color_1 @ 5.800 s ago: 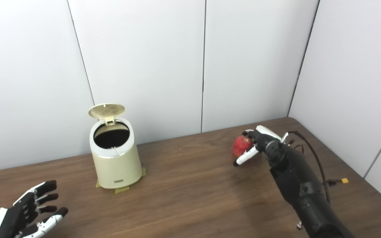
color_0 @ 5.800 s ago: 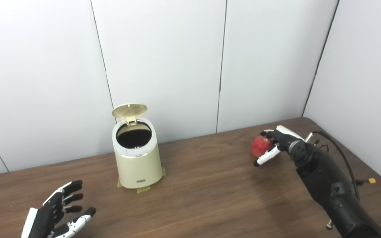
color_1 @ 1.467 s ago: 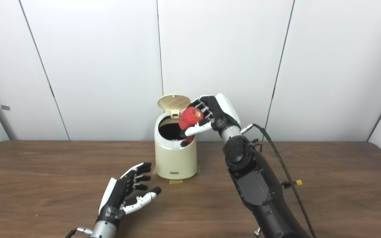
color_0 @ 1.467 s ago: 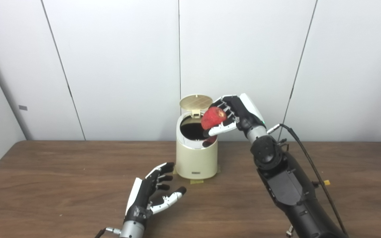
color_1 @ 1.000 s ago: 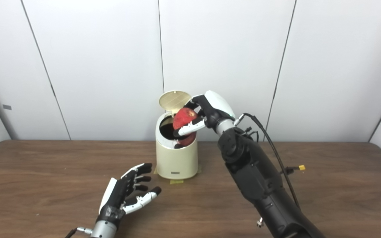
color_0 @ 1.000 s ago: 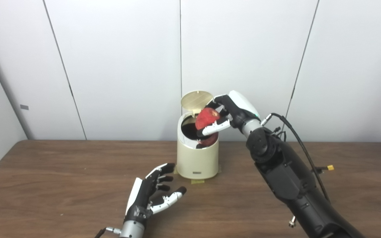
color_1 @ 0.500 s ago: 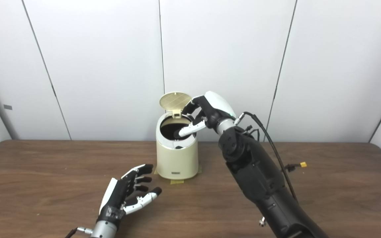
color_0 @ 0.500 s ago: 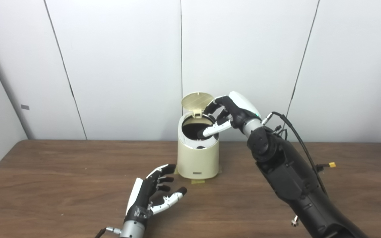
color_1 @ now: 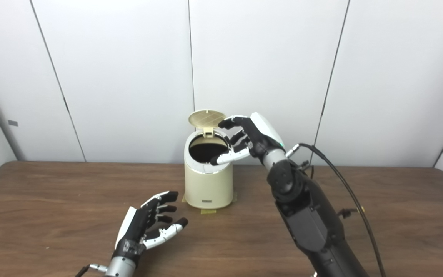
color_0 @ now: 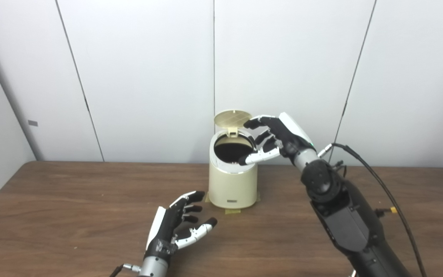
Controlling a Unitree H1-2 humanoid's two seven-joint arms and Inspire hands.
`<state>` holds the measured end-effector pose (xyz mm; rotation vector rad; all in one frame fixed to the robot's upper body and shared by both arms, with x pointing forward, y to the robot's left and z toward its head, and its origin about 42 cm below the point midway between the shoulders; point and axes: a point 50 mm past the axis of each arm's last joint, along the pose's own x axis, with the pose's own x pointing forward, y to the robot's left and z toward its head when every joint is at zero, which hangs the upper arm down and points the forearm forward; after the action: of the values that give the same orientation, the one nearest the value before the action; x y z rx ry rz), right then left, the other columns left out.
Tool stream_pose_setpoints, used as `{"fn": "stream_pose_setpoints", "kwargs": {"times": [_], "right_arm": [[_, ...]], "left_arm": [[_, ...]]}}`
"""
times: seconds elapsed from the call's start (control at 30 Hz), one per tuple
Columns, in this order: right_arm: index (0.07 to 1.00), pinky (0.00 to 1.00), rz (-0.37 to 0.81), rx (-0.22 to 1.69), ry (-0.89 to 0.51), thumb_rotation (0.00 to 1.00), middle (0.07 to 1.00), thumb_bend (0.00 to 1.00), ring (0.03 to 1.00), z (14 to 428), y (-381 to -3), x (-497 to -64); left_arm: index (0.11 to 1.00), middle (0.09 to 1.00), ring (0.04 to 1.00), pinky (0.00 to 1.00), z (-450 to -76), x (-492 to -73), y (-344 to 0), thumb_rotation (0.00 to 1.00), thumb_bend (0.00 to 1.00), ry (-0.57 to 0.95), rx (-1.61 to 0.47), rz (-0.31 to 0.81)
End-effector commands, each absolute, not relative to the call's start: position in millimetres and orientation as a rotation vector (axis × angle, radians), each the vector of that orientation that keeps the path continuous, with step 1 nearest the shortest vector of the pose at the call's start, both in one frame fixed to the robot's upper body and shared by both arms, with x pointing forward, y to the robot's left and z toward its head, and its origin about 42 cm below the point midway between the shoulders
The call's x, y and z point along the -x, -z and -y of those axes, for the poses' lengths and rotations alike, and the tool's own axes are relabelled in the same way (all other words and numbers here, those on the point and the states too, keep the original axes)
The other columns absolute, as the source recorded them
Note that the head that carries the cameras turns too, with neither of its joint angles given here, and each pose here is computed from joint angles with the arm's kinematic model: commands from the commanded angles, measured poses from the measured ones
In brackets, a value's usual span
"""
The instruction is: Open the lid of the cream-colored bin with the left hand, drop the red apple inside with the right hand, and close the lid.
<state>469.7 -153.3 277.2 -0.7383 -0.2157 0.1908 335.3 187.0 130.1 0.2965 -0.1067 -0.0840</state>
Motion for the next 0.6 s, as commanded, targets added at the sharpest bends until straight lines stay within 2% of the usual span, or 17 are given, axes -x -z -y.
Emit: {"fn": "stream_pose_setpoints", "kwargs": {"times": [0.0,0.1,0.23,0.3,0.47,0.57], "right_arm": [[0.758,0.48,0.32,0.706,-0.136,0.21,0.792,0.9,0.679,170,-307,-470],[0.753,0.5,0.34,0.604,-0.134,0.25,0.785,0.88,0.666,197,-300,-452],[0.777,0.54,0.395,0.456,-0.233,0.31,0.803,0.86,0.663,223,-288,-433],[0.803,0.54,0.394,0.38,-0.281,0.35,0.828,0.92,0.68,234,-275,-421],[0.868,0.54,0.386,0.326,-0.338,0.37,0.885,0.93,0.72,244,-241,-393],[0.873,0.56,0.368,0.272,-0.325,0.33,0.891,0.92,0.722,243,-223,-379]], "left_arm": [[0.801,0.824,0.757,0.65,-184,-346,-155,0.17,0.63,0.082,-0.297,0.201],[0.801,0.823,0.763,0.66,-186,-346,-155,0.16,0.62,0.082,-0.299,0.211],[0.804,0.821,0.759,0.66,-188,-347,-155,0.16,0.62,0.09,-0.279,0.214],[0.801,0.813,0.748,0.65,-189,-347,-156,0.18,0.63,0.088,-0.296,0.218],[0.804,0.816,0.753,0.66,-191,-346,-156,0.18,0.63,0.096,-0.296,0.22],[0.807,0.819,0.759,0.67,-192,-343,-158,0.19,0.63,0.095,-0.292,0.225]]}}
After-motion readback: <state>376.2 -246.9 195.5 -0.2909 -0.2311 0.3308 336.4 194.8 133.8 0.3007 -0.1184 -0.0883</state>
